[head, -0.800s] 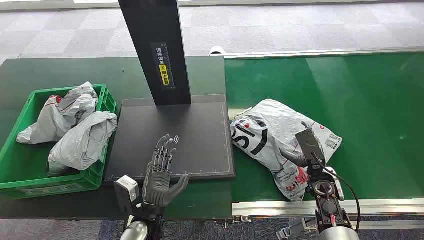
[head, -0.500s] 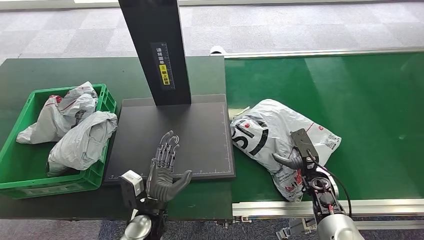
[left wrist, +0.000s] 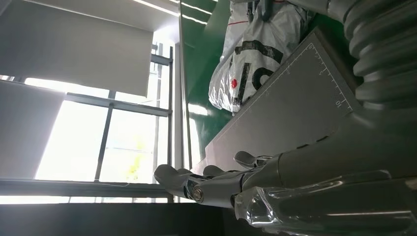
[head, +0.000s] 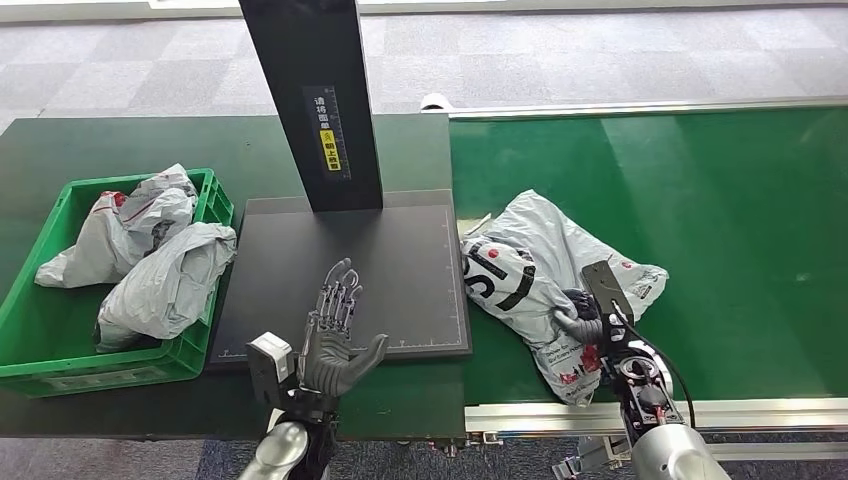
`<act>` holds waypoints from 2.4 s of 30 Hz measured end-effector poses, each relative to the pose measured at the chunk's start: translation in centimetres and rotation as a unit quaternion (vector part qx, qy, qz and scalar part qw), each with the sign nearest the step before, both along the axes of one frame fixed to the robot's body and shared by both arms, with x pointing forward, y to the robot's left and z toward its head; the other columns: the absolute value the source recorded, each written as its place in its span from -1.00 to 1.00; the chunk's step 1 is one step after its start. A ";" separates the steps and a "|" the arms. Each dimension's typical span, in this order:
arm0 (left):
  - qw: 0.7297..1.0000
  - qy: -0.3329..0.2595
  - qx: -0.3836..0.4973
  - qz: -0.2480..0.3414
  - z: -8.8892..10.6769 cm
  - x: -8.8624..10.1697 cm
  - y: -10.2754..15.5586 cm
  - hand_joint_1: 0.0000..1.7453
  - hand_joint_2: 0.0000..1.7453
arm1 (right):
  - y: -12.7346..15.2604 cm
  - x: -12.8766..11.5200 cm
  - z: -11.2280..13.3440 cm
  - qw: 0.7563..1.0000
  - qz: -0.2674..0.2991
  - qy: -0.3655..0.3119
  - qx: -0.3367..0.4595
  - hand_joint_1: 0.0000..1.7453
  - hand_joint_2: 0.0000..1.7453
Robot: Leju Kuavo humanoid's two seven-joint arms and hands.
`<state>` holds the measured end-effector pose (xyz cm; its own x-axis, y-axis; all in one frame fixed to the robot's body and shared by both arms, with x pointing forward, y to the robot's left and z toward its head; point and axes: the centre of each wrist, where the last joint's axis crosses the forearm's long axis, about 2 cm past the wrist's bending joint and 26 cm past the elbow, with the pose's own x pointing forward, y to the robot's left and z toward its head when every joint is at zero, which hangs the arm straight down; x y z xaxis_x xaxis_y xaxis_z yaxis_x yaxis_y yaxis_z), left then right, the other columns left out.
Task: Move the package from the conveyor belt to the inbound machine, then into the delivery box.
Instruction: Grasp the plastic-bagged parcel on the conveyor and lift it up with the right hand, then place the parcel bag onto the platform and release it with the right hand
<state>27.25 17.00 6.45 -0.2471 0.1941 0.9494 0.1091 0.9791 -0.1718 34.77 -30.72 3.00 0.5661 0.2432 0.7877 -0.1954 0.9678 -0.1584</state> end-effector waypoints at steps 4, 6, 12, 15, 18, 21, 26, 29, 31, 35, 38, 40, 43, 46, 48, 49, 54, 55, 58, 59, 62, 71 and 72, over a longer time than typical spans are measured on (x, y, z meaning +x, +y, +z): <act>1.000 0.007 0.002 0.006 -0.3 -0.3 0.1 -1.00 1.00 | 0.4 -0.1 -0.1 0.998 -0.042 -0.044 0.027 1.00 1.00; 1.000 0.009 0.004 0.009 -0.4 -0.5 0.1 -1.00 1.00 | 0.6 0.0 -0.1 0.994 -0.059 -0.076 0.043 1.00 1.00; 1.000 0.012 0.010 0.021 -0.6 -0.9 0.4 -1.00 1.00 | 1.0 1.5 2.3 0.951 -0.134 -0.269 0.076 1.00 1.00; 1.000 0.014 0.010 0.026 -0.8 -1.1 0.6 -1.00 1.00 | 1.0 2.0 4.2 0.929 -0.159 -0.321 0.087 1.00 1.00; 0.999 0.014 0.011 0.028 -0.8 -1.3 0.7 -1.00 1.00 | 1.0 2.0 5.3 0.918 -0.165 -0.350 0.090 1.00 1.00; 0.999 0.013 0.011 0.030 -0.8 -1.3 0.8 -1.00 1.00 | 0.9 1.9 5.9 0.908 -0.172 -0.371 0.091 1.00 1.00; 0.999 0.015 0.015 0.037 -1.0 -1.6 1.0 -1.00 1.00 | 0.5 0.3 7.0 0.872 -0.207 -0.437 0.080 1.00 1.00; 0.998 0.010 0.022 0.052 -1.1 -2.1 1.3 -1.00 1.00 | 0.4 -2.0 8.6 0.852 -0.211 -0.475 0.061 1.00 1.00; 0.997 -0.001 0.031 0.069 -0.9 -2.3 1.9 -1.00 1.00 | 0.9 -3.6 9.6 0.850 -0.187 -0.489 0.057 1.00 1.00; 0.993 -0.029 0.047 0.102 0.0 -2.1 3.1 -1.00 1.00 | 3.3 -5.5 10.5 0.860 -0.115 -0.492 0.067 1.00 1.00; 0.986 -0.061 0.059 0.141 1.2 -1.7 4.4 -1.00 1.00 | 6.0 -5.9 10.6 0.873 -0.051 -0.478 0.082 1.00 1.00; 0.980 -0.086 0.065 0.169 2.4 -1.3 5.4 -1.00 1.00 | 8.6 -5.9 10.6 0.880 -0.008 -0.465 0.101 1.00 1.00; 0.970 -0.116 0.071 0.201 4.5 -1.0 6.7 -1.00 1.00 | 12.5 -5.7 10.6 0.885 0.052 -0.444 0.131 1.00 1.00; 0.962 -0.136 0.075 0.227 5.8 -1.5 7.9 -1.00 1.00 | 15.3 -5.7 10.8 0.886 0.098 -0.428 0.149 1.00 1.00; 0.957 -0.146 0.076 0.241 6.4 -1.9 8.4 -1.00 1.00 | 16.5 -5.8 10.7 0.886 0.122 -0.419 0.154 1.00 1.00; 0.954 -0.149 0.077 0.247 6.6 -2.1 8.6 -1.00 1.00 | 16.9 -5.8 10.6 0.887 0.132 -0.415 0.155 1.00 1.00; 0.946 -0.164 0.080 0.269 7.3 -2.7 9.4 -1.00 1.00 | 18.1 -5.9 10.1 0.892 0.160 -0.394 0.154 -0.29 1.00; 0.944 -0.167 0.081 0.273 7.4 -2.8 9.5 -1.00 1.00 | 18.1 -5.8 10.0 0.893 0.162 -0.390 0.153 -0.79 1.00; 0.940 -0.174 0.081 0.281 7.8 -2.8 9.7 -1.00 1.00 | 18.3 -5.5 9.8 0.898 0.169 -0.379 0.146 -1.00 1.00; 0.940 -0.176 0.081 0.282 7.9 -2.8 9.8 -1.00 1.00 | 18.3 -5.3 9.8 0.900 0.170 -0.376 0.143 -1.00 1.00; 0.937 -0.181 0.081 0.287 8.2 -2.8 9.9 -1.00 1.00 | 18.4 -5.0 9.7 0.902 0.173 -0.371 0.139 -1.00 1.00; 0.933 -0.190 0.081 0.293 8.7 -2.8 10.3 -1.00 1.00 | 18.4 -4.4 9.8 0.903 0.177 -0.369 0.132 -1.00 1.00; 0.934 -0.191 0.081 0.292 8.7 -2.8 10.3 -1.00 1.00 | 18.4 -4.4 9.8 0.902 0.178 -0.370 0.132 -1.00 1.00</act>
<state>24.49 27.35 15.16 -0.5924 -0.2180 0.7756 -0.4282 0.9007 -0.0739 30.39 -12.34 12.79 -0.2162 0.0544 0.9748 -0.4362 0.8879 -0.1462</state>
